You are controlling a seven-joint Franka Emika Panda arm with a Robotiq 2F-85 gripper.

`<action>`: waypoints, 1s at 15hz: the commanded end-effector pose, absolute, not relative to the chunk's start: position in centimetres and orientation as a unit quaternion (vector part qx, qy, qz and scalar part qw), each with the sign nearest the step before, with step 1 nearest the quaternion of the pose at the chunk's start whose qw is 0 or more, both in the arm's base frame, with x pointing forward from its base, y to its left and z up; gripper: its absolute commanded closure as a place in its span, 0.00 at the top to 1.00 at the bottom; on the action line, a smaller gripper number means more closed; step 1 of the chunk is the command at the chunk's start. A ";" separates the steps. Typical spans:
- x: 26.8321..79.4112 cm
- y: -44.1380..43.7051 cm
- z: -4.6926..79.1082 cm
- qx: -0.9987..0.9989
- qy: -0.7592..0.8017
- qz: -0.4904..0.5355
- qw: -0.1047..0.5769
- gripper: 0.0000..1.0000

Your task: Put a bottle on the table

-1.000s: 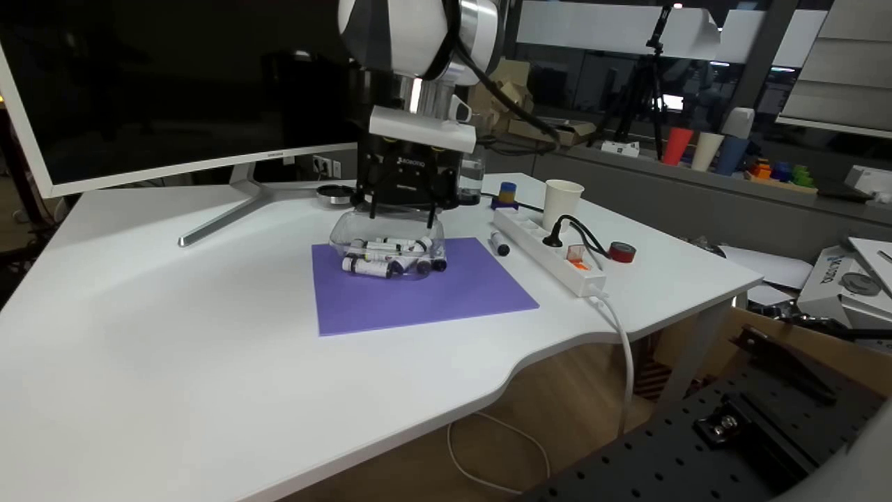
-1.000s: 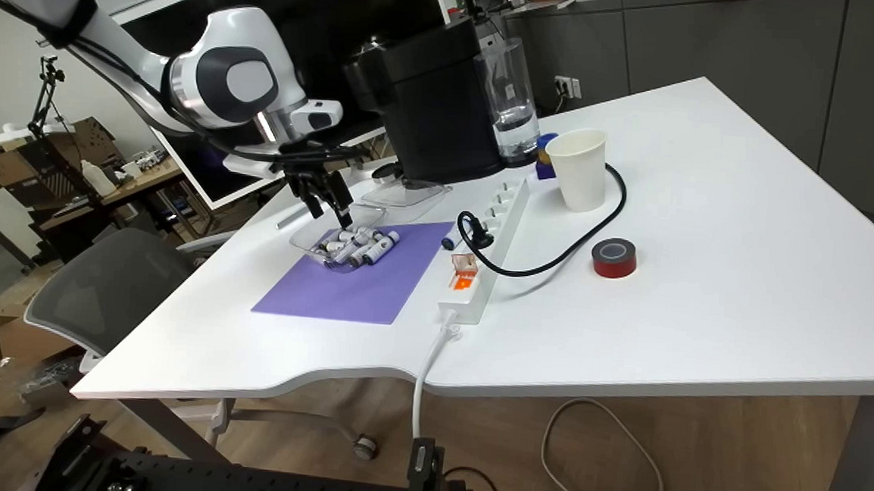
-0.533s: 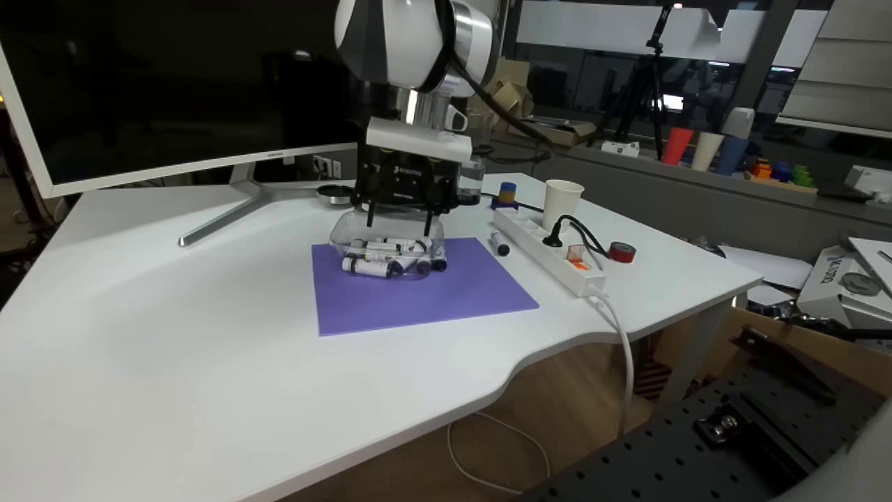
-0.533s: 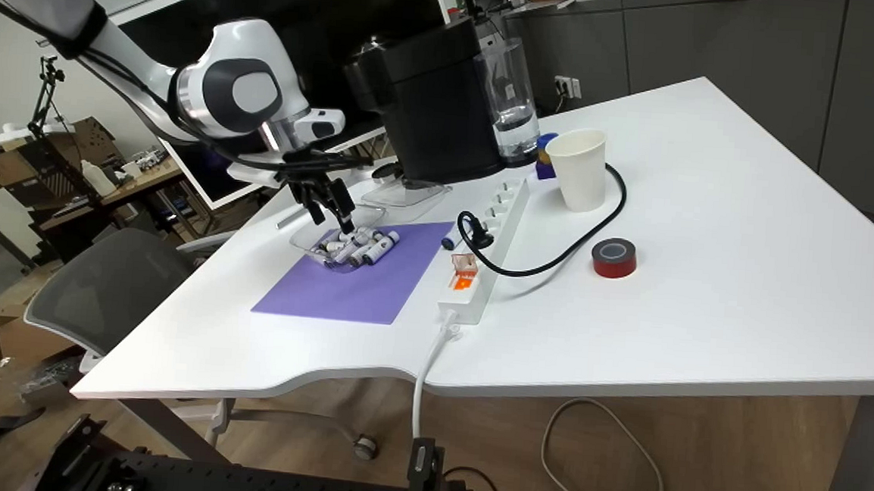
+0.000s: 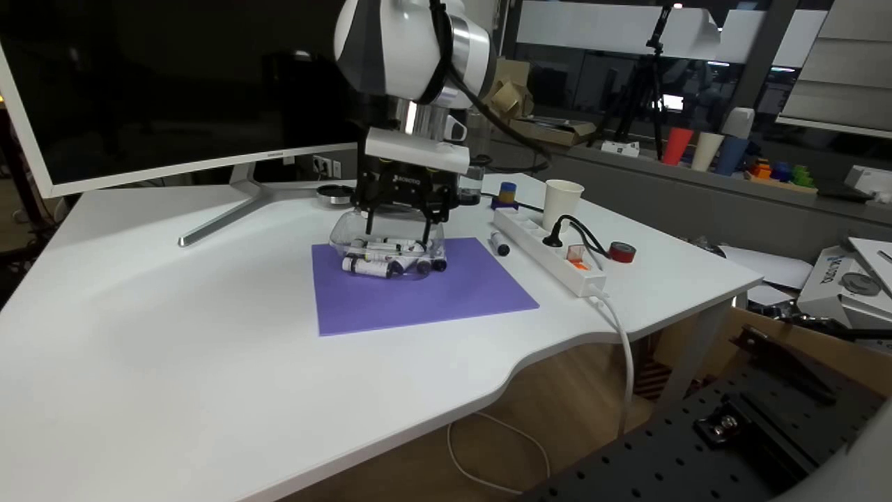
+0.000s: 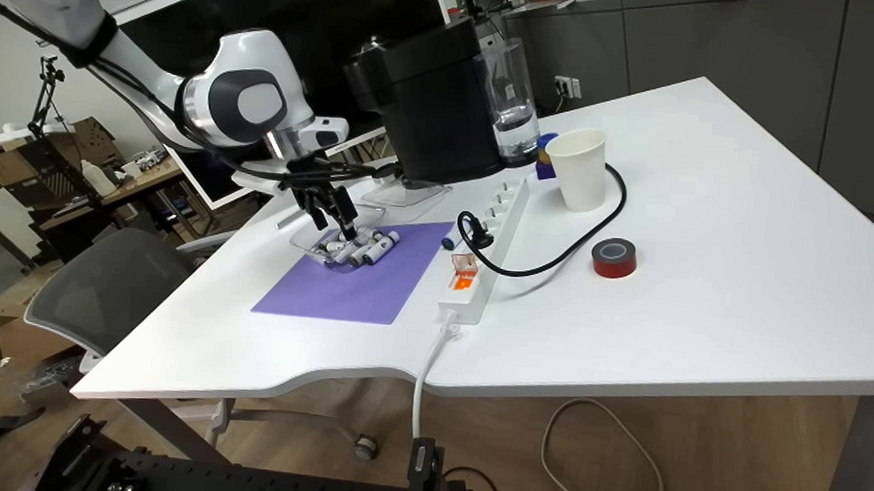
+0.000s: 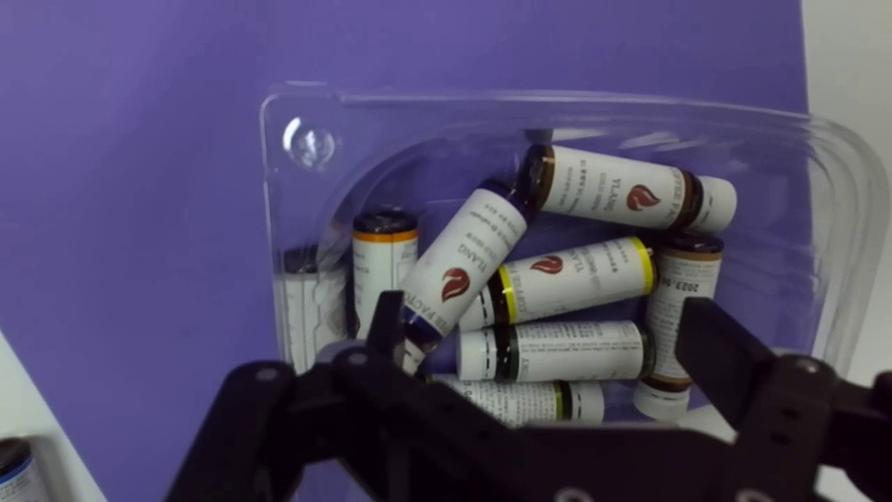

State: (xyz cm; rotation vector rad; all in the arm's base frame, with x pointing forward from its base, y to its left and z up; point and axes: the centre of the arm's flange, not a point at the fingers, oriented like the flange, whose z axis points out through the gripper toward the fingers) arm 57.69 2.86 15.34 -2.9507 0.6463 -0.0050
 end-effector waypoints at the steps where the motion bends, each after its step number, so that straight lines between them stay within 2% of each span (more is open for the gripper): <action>1: 58.0 2.8 15.8 -0.969 0.236 0.000 0.069 1.00; 15: 58.9 0.0 15.5 -0.945 0.314 0.074 0.051 1.00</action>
